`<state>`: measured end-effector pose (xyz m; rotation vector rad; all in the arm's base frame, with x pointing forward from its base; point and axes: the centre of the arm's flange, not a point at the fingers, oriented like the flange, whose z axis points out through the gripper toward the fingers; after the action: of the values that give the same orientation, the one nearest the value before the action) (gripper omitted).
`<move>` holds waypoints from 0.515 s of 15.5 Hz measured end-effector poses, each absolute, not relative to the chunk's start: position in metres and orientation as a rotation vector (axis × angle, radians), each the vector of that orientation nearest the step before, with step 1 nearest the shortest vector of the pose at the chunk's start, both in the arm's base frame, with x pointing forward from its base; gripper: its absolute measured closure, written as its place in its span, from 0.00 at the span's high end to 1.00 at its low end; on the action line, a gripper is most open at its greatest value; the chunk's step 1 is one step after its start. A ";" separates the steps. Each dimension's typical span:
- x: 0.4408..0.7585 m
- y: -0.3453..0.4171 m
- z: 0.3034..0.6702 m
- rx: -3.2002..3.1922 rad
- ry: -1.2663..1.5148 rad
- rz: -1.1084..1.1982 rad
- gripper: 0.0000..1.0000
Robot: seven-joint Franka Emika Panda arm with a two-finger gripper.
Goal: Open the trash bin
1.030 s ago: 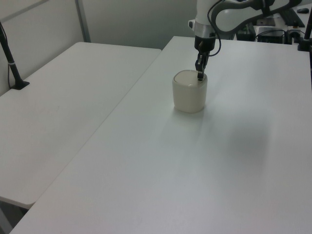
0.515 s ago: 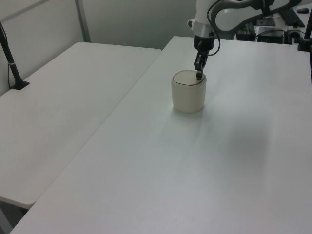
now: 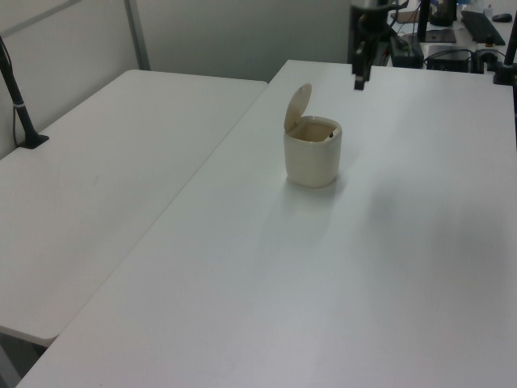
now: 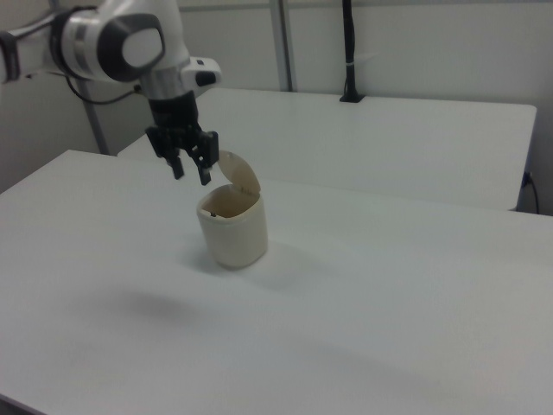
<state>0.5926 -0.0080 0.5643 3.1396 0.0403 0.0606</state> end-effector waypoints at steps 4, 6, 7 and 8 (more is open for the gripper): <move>0.570 -0.010 0.589 3.147 0.037 0.044 0.99; 0.566 -0.016 0.592 3.148 0.021 0.052 1.00; 0.566 -0.019 0.592 3.148 0.013 0.051 1.00; 0.565 -0.022 0.591 3.148 0.005 0.045 1.00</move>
<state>0.5652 -0.0217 0.5913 3.1483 0.0047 0.0449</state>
